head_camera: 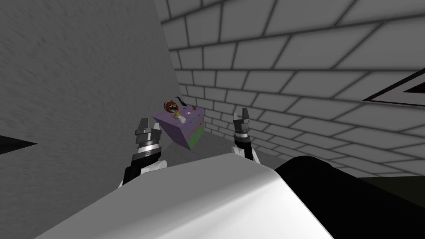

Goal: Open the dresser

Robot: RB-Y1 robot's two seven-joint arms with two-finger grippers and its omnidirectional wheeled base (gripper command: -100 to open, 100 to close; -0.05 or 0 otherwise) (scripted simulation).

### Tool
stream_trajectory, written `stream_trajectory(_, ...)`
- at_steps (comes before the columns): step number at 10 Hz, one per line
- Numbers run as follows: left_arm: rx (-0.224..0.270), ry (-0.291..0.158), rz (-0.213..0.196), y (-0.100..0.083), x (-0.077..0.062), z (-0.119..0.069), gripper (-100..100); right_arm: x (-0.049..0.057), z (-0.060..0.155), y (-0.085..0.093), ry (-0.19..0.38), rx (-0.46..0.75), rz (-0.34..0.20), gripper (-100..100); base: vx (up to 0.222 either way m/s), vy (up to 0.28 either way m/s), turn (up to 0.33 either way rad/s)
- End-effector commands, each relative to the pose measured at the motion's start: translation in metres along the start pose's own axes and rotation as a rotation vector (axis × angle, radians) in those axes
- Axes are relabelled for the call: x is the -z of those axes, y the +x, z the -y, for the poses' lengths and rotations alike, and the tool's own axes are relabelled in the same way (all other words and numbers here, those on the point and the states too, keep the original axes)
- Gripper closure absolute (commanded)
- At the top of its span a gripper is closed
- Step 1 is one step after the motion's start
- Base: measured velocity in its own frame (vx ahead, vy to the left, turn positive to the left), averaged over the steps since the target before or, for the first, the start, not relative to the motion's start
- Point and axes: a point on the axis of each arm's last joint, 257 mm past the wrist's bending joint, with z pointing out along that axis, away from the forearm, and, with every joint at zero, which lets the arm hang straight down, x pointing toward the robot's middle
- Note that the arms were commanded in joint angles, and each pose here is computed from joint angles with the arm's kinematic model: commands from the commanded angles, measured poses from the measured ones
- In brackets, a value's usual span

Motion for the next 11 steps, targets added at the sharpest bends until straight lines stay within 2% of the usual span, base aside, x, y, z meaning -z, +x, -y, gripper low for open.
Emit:
stream_trajectory(1,0.0,0.0,0.0,0.0,0.0,0.0,0,0.0,0.0,0.0,0.0,0.0,0.0,0,0.0,0.0,0.0)
stream_trajectory(9,0.0,0.0,0.0,0.0,0.0,0.0,0,0.0,0.0,0.0,0.0,0.0,0.0,0,0.0,0.0,0.0)
stream_trajectory(10,-0.017,-0.012,-0.042,0.007,0.0,-0.006,-100,0.0,0.0,0.0,0.0,0.0,0.0,0,0.03,0.012,-0.052)
stream_trajectory(11,-0.023,-0.02,-0.06,0.01,0.0,-0.011,-100,0.0,0.0,0.0,0.0,0.0,0.0,0,0.042,0.025,-0.056)
